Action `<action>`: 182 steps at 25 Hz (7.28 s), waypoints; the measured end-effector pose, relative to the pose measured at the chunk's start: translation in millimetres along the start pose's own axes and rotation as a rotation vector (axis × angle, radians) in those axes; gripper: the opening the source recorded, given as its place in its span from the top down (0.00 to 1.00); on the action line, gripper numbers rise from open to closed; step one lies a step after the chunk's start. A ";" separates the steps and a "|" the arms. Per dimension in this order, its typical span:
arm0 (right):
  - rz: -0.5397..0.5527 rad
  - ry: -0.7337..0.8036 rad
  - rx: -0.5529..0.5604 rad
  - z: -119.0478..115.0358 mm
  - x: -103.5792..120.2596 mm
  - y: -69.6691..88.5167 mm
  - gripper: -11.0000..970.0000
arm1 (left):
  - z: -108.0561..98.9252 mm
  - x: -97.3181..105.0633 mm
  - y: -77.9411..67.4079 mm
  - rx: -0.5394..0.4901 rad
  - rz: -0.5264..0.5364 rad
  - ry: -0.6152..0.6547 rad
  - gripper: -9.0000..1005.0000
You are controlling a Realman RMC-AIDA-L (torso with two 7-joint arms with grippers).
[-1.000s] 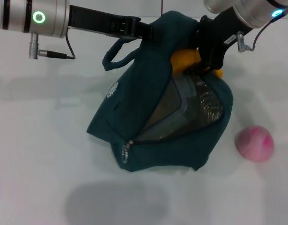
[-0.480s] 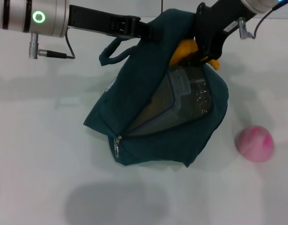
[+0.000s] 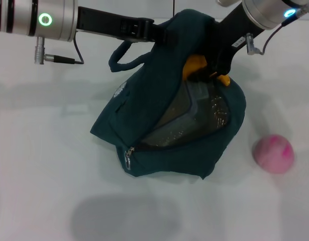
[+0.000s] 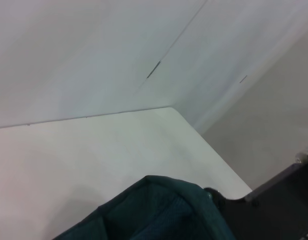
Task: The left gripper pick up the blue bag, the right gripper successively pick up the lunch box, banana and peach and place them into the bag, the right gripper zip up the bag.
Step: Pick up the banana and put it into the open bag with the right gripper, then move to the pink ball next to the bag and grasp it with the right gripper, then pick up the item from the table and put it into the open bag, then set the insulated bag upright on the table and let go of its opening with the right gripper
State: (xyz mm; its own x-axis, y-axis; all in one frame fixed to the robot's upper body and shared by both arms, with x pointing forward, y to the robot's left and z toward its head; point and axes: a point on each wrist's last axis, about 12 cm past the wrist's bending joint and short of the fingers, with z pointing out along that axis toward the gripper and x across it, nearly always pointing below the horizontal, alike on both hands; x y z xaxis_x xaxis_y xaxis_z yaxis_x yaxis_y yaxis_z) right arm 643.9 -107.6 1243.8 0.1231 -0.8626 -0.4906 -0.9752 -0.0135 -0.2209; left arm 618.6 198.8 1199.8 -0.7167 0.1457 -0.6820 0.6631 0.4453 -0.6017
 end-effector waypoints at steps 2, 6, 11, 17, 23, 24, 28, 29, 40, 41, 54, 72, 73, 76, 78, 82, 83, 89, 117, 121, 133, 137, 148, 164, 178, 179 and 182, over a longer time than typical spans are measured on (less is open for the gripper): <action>0.019 -0.009 0.011 -0.1 -0.5 -1.3 0.48 | -0.1 0.7 0.1 0.001 -0.002 0.001 0.94; 0.040 -0.018 0.027 0.7 -0.5 -2.8 0.48 | 1.8 1.9 -1.0 0.009 -0.004 0.004 0.94; 0.068 -0.026 0.048 3.4 0.2 -4.2 0.48 | 2.2 1.9 -1.4 0.011 -0.005 0.005 0.94; 0.108 -0.020 0.063 7.1 4.1 -7.2 0.48 | 3.2 0.1 -3.2 0.018 -0.001 0.008 0.94; 0.133 -0.018 0.065 7.5 7.9 -8.5 0.31 | 5.5 -1.1 -5.0 0.020 0.010 0.024 0.94; 0.133 -0.022 0.063 6.2 8.3 -7.8 0.23 | 5.0 -1.3 -4.9 0.019 0.011 0.024 0.94; 0.155 -0.048 0.076 -9.5 20.3 -2.1 0.18 | 2.7 -1.2 -3.3 0.012 0.010 0.023 0.94; 0.168 -0.061 0.090 -17.2 27.3 0.6 0.17 | 2.3 -1.4 -2.9 0.009 0.011 0.022 0.94; 0.467 -0.290 0.262 -80.2 117.1 35.4 0.17 | 2.0 3.9 5.9 -0.019 -0.019 0.027 0.94; 0.547 -0.293 0.260 -81.7 125.7 38.1 0.17 | 2.1 3.7 6.7 -0.025 -0.018 0.028 0.94; 0.904 0.020 0.046 -70.9 155.4 64.6 0.17 | 8.2 -1.0 7.9 -0.055 -0.011 0.029 0.94; 0.831 0.108 -0.090 -8.6 141.7 59.9 0.17 | 9.0 -0.6 8.6 -0.058 -0.010 0.026 0.94; 0.818 0.120 -0.095 -5.6 139.5 60.5 0.17 | 8.9 -0.7 8.6 -0.058 -0.010 0.025 0.94; 0.806 0.135 -0.107 -2.8 137.3 61.4 0.17 | 8.5 -1.0 8.8 -0.059 -0.011 0.023 0.94; 0.805 0.149 -0.110 -2.0 138.3 62.1 0.17 | 8.5 -1.1 8.7 -0.059 -0.010 0.023 0.94; 0.809 0.186 -0.119 -0.1 141.7 64.3 0.18 | 8.4 -1.3 8.7 -0.058 -0.010 0.022 0.94; 0.810 0.201 -0.121 0.2 143.0 65.1 0.18 | 8.6 -1.3 8.6 -0.058 -0.010 0.022 0.94; 0.809 0.230 -0.129 2.1 144.7 67.1 0.18 | 9.2 -1.0 8.3 -0.057 -0.011 0.023 0.94; 0.756 -0.679 0.023 -85.4 182.9 59.8 0.70 | 11.3 -4.9 -2.3 0.010 -0.027 0.025 0.94; 0.625 -0.935 -0.035 -74.0 165.5 60.0 0.74 | 12.5 -7.3 -3.8 0.015 -0.028 0.029 0.94; 0.546 -0.629 -0.175 16.2 111.7 60.2 0.83 | 12.3 -10.2 -2.9 0.004 -0.021 0.028 0.94; 0.580 -0.502 -0.217 26.0 111.6 61.8 0.84 | 10.2 -10.0 -1.3 -0.002 -0.023 0.019 0.94; 0.643 -0.445 -0.205 29.2 112.6 57.1 0.92 | 10.4 -10.9 -0.6 -0.010 -0.018 0.014 0.94; 0.622 -0.598 -0.139 15.6 120.9 59.7 0.48 | 9.0 -8.5 1.0 -0.013 -0.024 0.014 0.94; 0.727 -0.804 0.090 -39.8 212.3 107.4 0.12 | 6.8 -2.8 4.0 -0.015 -0.041 0.011 0.94; 0.752 -0.764 0.116 -35.5 220.3 110.7 0.11 | 6.8 -2.7 4.0 -0.015 -0.042 0.010 0.94; 0.829 -0.622 0.141 -9.5 235.9 120.7 0.10 | 7.2 -2.3 4.1 -0.014 -0.043 0.010 0.94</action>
State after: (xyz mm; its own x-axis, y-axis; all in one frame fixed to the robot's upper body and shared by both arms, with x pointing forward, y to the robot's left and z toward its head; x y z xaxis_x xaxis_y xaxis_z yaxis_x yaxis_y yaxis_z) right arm 553.5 -317.5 1109.4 -0.4626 -0.1612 -0.8718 -0.7717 0.5574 0.3064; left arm 624.5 193.9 1196.0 -0.7468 0.1351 -0.6512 0.6284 0.4638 -0.6245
